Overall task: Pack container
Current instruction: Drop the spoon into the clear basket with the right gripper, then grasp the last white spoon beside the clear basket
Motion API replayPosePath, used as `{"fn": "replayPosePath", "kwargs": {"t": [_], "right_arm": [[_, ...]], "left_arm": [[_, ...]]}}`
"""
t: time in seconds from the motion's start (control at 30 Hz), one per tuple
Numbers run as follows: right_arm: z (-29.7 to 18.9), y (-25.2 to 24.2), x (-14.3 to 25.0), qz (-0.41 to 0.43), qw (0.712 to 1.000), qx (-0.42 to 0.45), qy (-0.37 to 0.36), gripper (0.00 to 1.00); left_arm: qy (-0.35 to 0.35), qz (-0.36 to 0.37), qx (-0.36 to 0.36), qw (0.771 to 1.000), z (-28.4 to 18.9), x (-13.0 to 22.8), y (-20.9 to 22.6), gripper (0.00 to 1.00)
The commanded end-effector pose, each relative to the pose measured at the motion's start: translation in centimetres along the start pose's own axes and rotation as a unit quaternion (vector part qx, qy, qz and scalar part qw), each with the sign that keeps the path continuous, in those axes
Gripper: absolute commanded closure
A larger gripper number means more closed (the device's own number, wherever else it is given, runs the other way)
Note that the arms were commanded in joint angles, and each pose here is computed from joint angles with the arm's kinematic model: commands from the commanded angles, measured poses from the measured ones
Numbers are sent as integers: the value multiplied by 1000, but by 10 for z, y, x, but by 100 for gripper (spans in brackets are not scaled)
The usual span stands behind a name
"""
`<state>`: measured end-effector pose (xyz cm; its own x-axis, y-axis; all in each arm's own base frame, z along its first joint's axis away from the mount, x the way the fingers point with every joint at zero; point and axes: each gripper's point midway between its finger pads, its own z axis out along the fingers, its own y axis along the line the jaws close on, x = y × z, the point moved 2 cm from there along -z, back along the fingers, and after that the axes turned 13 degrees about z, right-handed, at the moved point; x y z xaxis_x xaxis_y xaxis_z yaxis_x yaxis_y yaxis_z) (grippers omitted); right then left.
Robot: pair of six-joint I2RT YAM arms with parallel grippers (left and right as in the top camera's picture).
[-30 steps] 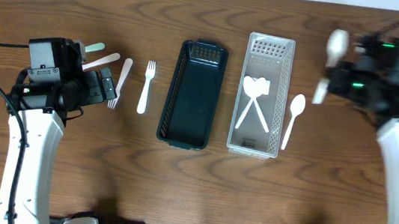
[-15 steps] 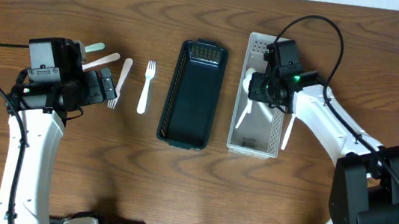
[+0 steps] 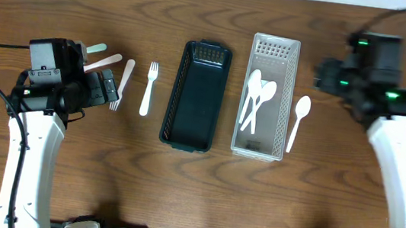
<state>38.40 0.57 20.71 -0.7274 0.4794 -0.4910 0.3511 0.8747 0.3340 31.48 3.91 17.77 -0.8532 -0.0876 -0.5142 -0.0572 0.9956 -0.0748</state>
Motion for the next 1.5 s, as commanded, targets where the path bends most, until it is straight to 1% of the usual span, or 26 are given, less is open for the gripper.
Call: {"fn": "replayPosePath", "kwargs": {"t": [0.0,0.1,0.17,0.27,0.47,0.63,0.77,0.9,1.13,1.3,1.37,1.43,1.47], "right_arm": [[25,-41,20,46,996,49,65,42],[44,-48,45,58,989,51,125,47],[57,-49,59,75,984,63,152,47],[75,-48,75,93,976,78,181,48],[114,-39,102,85,968,92,218,49],[137,-42,116,89,962,105,234,55],[148,-53,123,98,957,131,239,57],[152,-57,128,97,954,138,247,59],[153,-58,129,96,954,142,247,72],[153,-58,128,95,954,141,247,74],[153,-59,127,92,955,141,246,78],[152,-61,126,93,954,144,244,79],[151,-61,124,89,955,143,244,82]], "left_arm": [[-8,6,1,1000,-3,-6,0,2],[-8,6,1,1000,-3,-6,0,2],[-8,6,1,1000,-3,-6,0,2],[-8,6,1,1000,-3,-6,0,2],[-8,6,1,1000,-3,-6,0,2],[-8,6,1,1000,-3,-6,0,2],[-8,6,1,1000,-3,-6,0,2],[-8,6,1,1000,-3,-6,0,2],[-8,6,1,1000,-3,-6,0,2],[-8,6,1,1000,-3,-6,0,2],[-8,6,1,1000,-3,-6,0,2],[-8,6,1,1000,-3,-6,0,2],[-8,6,1,1000,-3,-6,0,2]]}}
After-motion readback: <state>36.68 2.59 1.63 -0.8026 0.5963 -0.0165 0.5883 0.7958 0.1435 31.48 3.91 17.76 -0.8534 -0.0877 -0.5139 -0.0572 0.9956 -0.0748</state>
